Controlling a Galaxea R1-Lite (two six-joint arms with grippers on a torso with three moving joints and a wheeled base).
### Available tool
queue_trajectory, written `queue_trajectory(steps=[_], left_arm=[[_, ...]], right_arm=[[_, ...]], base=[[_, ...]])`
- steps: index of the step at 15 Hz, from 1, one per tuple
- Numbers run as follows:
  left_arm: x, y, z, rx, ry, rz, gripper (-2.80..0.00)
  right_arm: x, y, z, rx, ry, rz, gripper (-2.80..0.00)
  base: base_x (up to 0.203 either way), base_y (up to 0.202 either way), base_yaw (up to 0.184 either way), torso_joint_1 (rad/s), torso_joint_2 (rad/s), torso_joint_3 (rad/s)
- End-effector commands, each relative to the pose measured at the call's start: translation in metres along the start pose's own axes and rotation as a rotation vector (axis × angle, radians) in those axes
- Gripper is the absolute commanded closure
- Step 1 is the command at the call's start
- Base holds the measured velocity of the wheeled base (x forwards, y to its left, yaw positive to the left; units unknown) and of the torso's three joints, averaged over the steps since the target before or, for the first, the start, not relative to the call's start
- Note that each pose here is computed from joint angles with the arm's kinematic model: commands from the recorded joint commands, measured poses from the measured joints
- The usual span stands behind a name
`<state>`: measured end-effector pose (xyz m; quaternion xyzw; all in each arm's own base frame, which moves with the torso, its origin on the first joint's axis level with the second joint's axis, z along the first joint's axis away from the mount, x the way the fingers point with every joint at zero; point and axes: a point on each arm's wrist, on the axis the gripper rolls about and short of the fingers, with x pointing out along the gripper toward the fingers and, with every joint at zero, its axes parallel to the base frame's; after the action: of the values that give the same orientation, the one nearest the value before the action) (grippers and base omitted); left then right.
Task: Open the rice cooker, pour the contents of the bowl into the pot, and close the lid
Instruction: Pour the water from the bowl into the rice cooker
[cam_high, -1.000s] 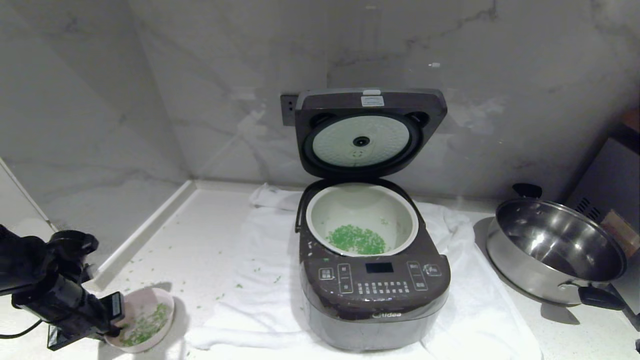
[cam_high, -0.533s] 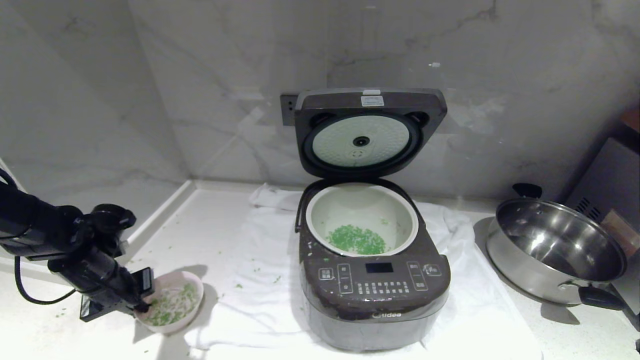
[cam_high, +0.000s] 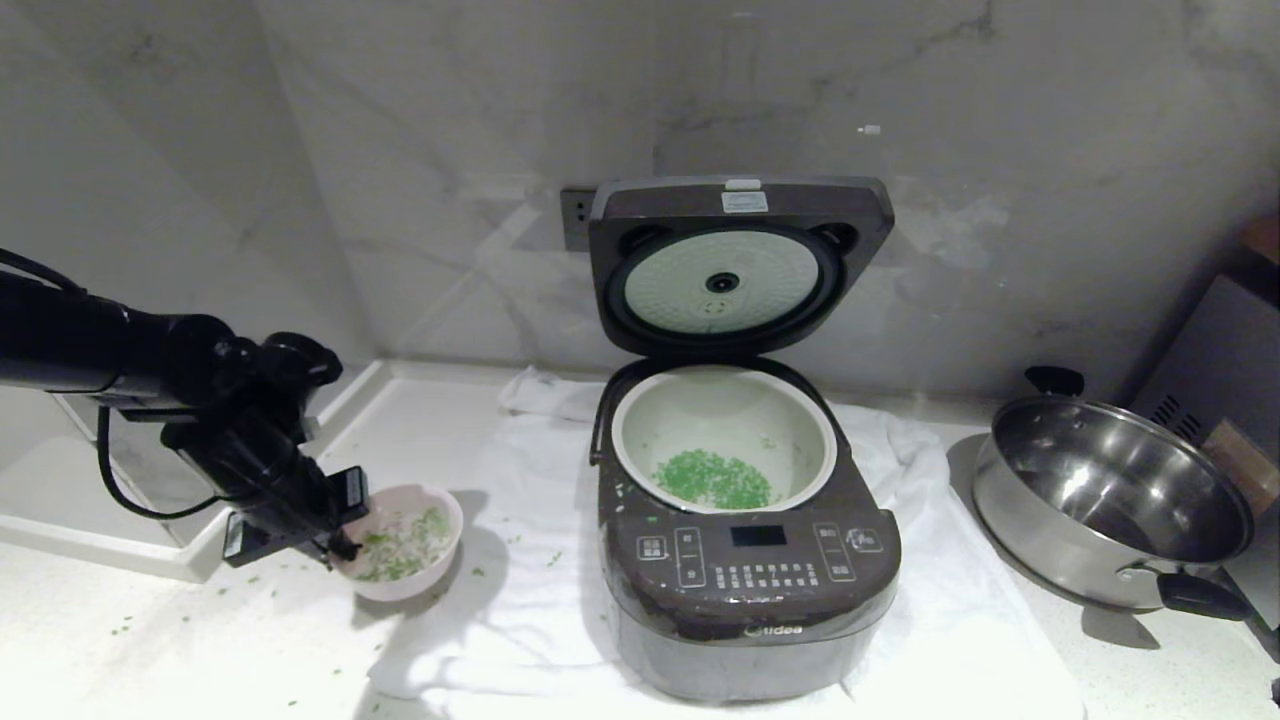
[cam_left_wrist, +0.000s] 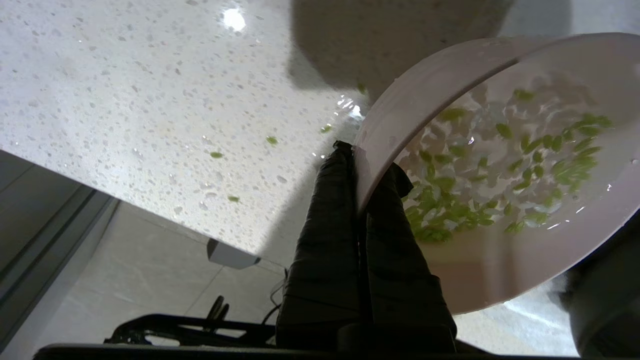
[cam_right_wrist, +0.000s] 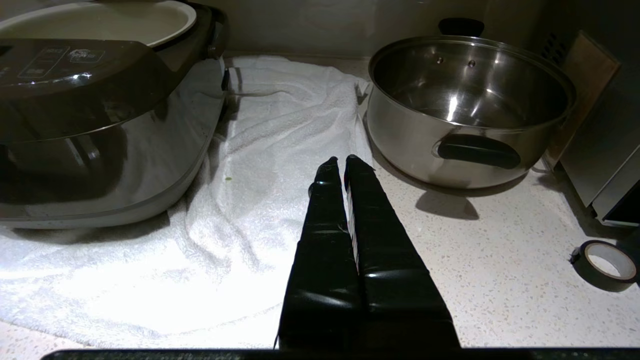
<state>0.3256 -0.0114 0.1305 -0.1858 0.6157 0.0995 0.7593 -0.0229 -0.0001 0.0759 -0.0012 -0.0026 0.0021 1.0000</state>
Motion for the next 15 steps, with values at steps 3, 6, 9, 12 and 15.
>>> queue_trajectory(steps=[3,6,9,12,15], left_arm=[[-0.025,-0.029,0.007,0.026,0.012,-0.041,0.00],[-0.035,-0.049,0.012,0.029,0.038,-0.048,0.00],[-0.042,-0.069,0.012,0.042,0.028,-0.071,0.00],[-0.053,-0.079,0.015,0.033,0.030,-0.107,0.00],[-0.062,-0.086,0.016,0.026,0.026,-0.163,0.00]], right_arm=[[0.000,0.000,0.000,-0.001,0.001,0.000,0.00],[0.000,0.000,0.000,-0.001,0.000,0.000,0.00],[0.000,0.000,0.000,-0.001,0.001,0.000,0.00],[0.000,0.000,0.000,-0.001,-0.001,0.000,0.00],[0.000,0.000,0.000,-0.001,0.001,0.000,0.00]], base=[[0.000,0.000,0.000,0.000,0.00,0.000],[0.000,0.000,0.000,0.000,0.00,0.000],[0.000,0.000,0.000,0.000,0.00,0.000],[0.000,0.000,0.000,0.000,0.00,0.000],[0.000,0.000,0.000,0.000,0.00,0.000]])
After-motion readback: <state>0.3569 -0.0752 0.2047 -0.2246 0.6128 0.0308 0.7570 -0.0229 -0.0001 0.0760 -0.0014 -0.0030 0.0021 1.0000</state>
